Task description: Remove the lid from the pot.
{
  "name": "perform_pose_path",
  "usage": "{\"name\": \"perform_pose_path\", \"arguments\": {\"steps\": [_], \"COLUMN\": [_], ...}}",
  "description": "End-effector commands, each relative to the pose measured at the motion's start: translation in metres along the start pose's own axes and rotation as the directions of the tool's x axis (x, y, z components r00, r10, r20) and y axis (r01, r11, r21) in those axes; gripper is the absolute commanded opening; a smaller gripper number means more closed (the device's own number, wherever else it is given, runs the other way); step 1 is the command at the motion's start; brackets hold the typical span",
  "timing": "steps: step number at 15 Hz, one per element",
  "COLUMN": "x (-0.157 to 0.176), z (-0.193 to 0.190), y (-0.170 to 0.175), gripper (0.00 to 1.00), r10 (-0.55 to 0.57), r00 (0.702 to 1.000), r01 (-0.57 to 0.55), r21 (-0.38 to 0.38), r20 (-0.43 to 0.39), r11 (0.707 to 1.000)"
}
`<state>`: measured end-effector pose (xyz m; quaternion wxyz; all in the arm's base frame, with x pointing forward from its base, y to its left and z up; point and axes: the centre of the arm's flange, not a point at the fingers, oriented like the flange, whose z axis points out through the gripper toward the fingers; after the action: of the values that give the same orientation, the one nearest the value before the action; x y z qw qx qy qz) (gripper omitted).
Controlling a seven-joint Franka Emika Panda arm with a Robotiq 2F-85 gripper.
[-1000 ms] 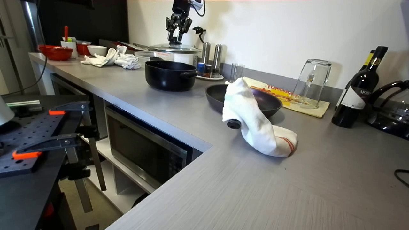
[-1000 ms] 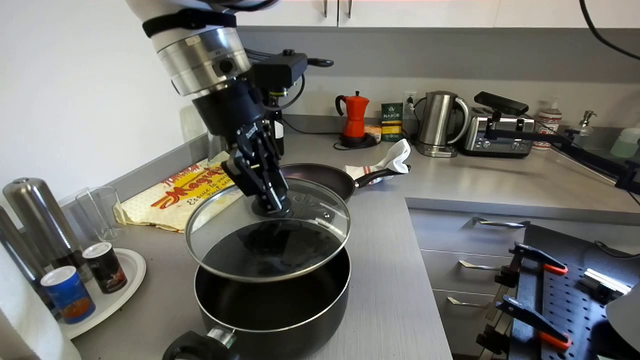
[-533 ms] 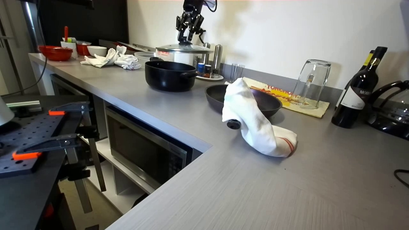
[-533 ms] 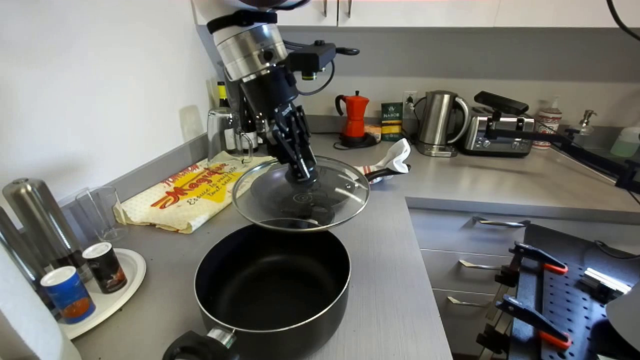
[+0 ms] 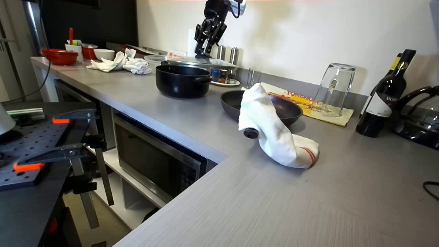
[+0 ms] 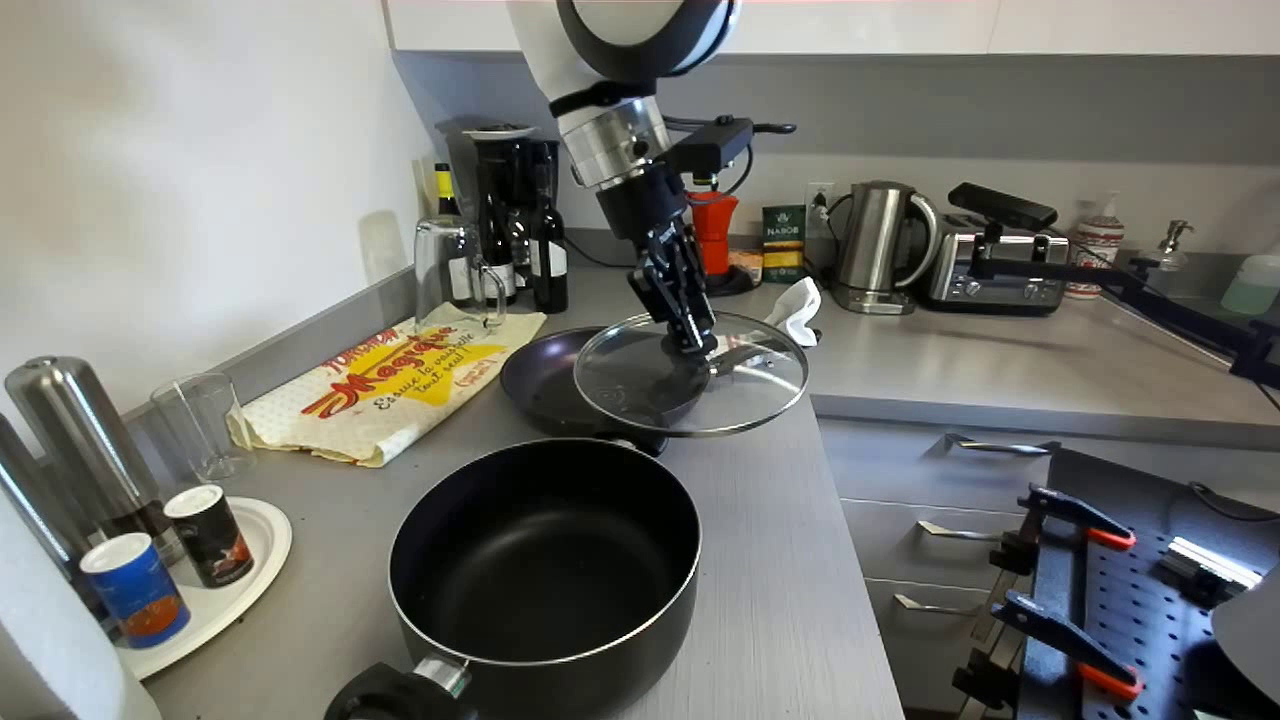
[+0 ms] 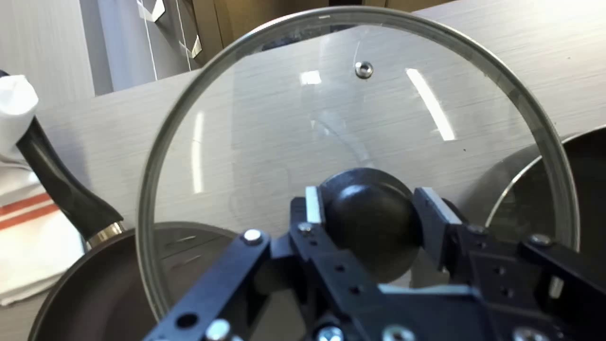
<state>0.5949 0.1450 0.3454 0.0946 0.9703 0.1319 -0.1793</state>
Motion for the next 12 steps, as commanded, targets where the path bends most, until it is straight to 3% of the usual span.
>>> {"name": "perform_pose_path", "arguments": {"steps": [1,12], "x": [-0.040,-0.103], "z": [0.020,0.086], "y": [0.027,0.087], "gripper": [0.25,0.25], "r10": [0.050,0.190], "r00": [0.999,0.982], "r01": [-0.049,-0.182], "r21": [0.047,0.202], "r20": [-0.013,-0.020], "r11": [0.998,0.962]}}
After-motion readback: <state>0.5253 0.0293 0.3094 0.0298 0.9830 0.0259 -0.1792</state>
